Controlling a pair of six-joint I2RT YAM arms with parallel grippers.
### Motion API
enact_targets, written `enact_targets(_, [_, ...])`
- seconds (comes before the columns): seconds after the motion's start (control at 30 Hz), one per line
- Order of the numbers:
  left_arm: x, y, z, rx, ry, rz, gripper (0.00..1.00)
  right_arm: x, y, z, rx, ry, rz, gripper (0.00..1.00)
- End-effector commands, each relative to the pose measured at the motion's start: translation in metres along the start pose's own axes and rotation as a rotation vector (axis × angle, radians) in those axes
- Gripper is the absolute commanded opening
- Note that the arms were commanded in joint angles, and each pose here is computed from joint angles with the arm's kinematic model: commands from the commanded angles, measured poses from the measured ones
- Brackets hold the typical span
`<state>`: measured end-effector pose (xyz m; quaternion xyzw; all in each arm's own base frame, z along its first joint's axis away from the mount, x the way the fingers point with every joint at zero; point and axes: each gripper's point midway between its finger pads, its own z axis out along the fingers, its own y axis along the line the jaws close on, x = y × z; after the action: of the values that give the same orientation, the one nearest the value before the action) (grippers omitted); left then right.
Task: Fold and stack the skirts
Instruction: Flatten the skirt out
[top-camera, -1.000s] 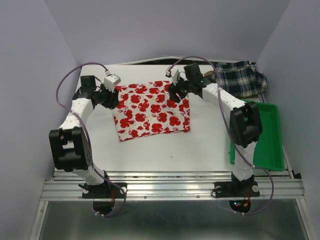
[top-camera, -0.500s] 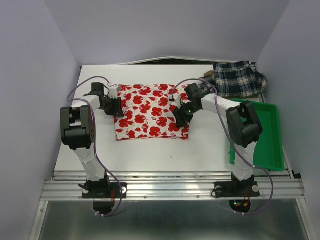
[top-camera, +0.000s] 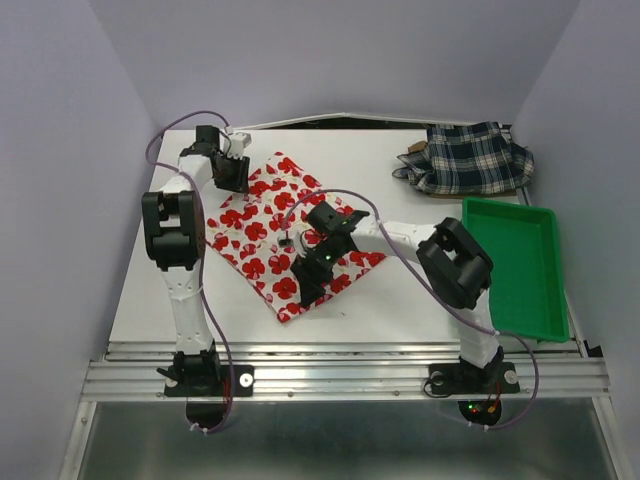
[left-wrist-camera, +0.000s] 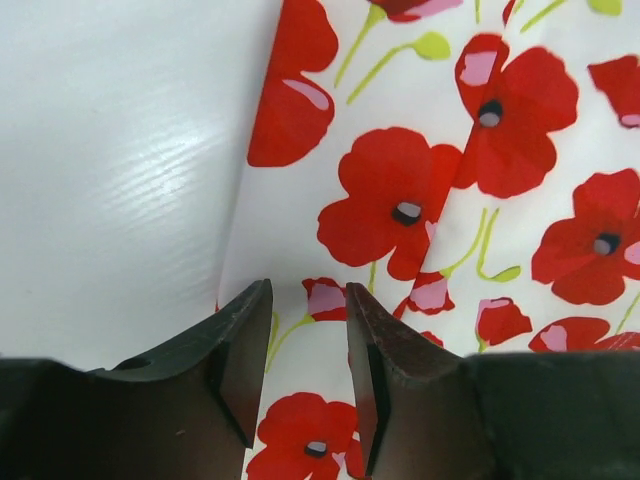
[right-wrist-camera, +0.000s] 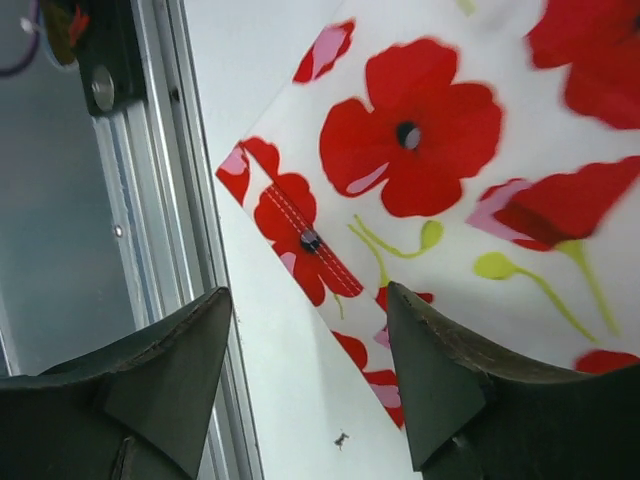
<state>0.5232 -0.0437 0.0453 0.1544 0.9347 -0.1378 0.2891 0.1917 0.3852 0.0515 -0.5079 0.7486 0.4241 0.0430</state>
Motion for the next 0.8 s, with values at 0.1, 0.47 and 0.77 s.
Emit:
enact_targets(0.1, [-0.047,-0.028,-0.094,-0.005,-0.189,0.131,0.48,-0.068,-0.052,-0.1,0.178,-0.248,0.033,0.67])
enact_targets(0.47, [0.039,-0.051,-0.084,0.068,-0.021,0.048,0.47,-0.024,-0.183,-0.097,0.568,-0.064,-0.008,0.61])
enact_targets(0.77, [0.074,-0.075,-0.038,0.119,0.121,0.083,0.48,0.088,-0.14,-0.068,0.441,0.111,0.155,0.56])
